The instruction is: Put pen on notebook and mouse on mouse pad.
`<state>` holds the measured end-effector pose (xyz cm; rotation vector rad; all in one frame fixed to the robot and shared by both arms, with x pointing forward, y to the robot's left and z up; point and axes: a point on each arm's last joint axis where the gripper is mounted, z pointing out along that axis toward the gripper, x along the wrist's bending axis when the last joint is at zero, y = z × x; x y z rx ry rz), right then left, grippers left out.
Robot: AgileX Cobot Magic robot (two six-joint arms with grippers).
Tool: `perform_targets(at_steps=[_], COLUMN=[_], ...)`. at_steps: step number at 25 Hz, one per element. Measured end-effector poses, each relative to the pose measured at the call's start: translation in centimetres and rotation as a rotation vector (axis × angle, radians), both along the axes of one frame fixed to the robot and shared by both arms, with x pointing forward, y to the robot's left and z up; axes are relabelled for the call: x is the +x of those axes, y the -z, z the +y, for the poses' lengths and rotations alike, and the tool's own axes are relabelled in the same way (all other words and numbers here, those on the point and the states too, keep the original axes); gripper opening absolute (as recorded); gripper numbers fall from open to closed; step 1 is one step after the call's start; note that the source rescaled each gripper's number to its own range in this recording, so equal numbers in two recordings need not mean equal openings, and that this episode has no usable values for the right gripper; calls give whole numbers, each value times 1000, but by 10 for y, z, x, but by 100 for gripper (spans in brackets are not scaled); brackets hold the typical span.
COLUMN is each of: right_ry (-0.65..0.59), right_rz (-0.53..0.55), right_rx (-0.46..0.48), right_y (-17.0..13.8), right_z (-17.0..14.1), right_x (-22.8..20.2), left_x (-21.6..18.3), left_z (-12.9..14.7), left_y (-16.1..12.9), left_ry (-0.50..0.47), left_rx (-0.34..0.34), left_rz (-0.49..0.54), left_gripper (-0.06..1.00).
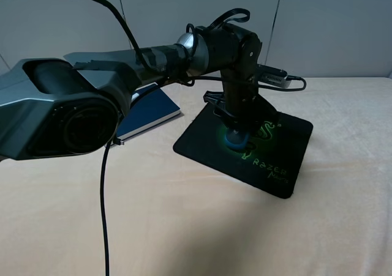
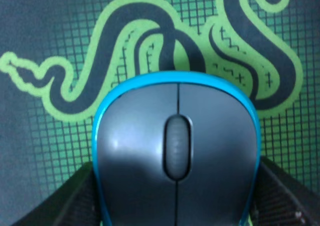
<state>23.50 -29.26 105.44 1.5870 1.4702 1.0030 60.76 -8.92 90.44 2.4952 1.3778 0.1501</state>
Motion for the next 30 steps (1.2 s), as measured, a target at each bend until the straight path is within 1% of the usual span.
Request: perform_targets(at_steps=[14,15,16,17,18,20,22,24,30], right_ry=[2,2,2,2,2,2,2,2,2], right_rz=[0,0,0,0,0,0,0,0,0], right_rx=[5,5,5,5,5,5,5,5,5], right_y=[0,0,0,0,0,0,0,0,0], right_z=[0,0,0,0,0,0,0,0,0], right_x=[0,0,0,0,0,0,0,0,0], left_x=[2,2,3,3,3,3,3,3,3], left_z=[-3,-3,-3,-3,-3,-3,-3,-3,-3], left_y=[0,0,0,0,0,0,0,0,-3], left_ry=[2,2,2,3,3,3,3,3,3], left_rx=[-28,-31,-32,-31,-31,-31,-31,-31,-33], left_rz=[-24,-28,-28,-30,-31,-33,-34,-34,-35], left_gripper=[50,53,61,73,83,93,97,99,100])
